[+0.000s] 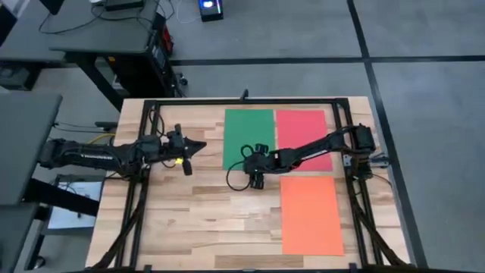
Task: Organize paper
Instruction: Put the green paper on the top left of the table
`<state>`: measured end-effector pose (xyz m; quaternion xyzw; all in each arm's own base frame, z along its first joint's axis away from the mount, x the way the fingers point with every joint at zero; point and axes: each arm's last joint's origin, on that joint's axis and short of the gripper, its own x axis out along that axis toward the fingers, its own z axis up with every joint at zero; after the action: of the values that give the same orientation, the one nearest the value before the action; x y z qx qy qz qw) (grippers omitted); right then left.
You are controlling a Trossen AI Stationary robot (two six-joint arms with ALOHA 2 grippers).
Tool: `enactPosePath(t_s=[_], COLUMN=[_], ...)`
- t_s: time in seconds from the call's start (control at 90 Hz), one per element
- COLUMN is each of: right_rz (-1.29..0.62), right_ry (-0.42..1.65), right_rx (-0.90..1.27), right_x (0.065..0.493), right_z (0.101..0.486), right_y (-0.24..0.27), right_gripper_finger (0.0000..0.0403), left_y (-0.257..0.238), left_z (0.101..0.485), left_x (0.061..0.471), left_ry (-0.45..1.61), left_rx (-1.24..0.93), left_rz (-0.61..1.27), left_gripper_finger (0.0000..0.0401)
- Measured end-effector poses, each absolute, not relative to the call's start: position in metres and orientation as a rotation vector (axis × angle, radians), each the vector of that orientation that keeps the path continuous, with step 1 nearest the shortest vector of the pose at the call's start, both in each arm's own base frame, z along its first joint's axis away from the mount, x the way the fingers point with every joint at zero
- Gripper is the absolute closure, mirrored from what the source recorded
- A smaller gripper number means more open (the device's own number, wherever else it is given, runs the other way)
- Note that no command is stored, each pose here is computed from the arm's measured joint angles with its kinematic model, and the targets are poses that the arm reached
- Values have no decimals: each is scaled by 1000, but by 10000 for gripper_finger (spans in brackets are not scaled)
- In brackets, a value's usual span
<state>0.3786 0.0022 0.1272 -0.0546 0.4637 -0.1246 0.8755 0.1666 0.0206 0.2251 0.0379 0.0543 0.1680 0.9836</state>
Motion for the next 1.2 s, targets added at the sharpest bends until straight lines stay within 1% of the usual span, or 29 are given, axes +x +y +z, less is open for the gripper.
enactPosePath(t_s=[0.156, 0.289, 0.389, 0.578, 0.9, 1.2], right_rz=[-269, -274, -276, -265, -274, -308], right_ry=[978, 979, 983, 988, 982, 963], right_rx=[-110, -108, -108, -134, -133, -152], right_x=[378, 378, 378, 378, 378, 382], right_z=[126, 125, 125, 125, 125, 130], right_y=[-2, -4, -5, -5, -10, -13], right_gripper_finger=[197, 218, 245, 307, 394, 402], left_y=[24, 25, 26, 26, 28, 28], left_z=[213, 197, 188, 179, 181, 181], left_x=[176, 185, 190, 195, 197, 197], left_ry=[198, 302, 349, 400, 373, 374], left_rx=[75, 90, 114, 127, 142, 142], left_rz=[352, 347, 341, 336, 342, 342], left_gripper_finger=[401, 401, 401, 401, 401, 401])
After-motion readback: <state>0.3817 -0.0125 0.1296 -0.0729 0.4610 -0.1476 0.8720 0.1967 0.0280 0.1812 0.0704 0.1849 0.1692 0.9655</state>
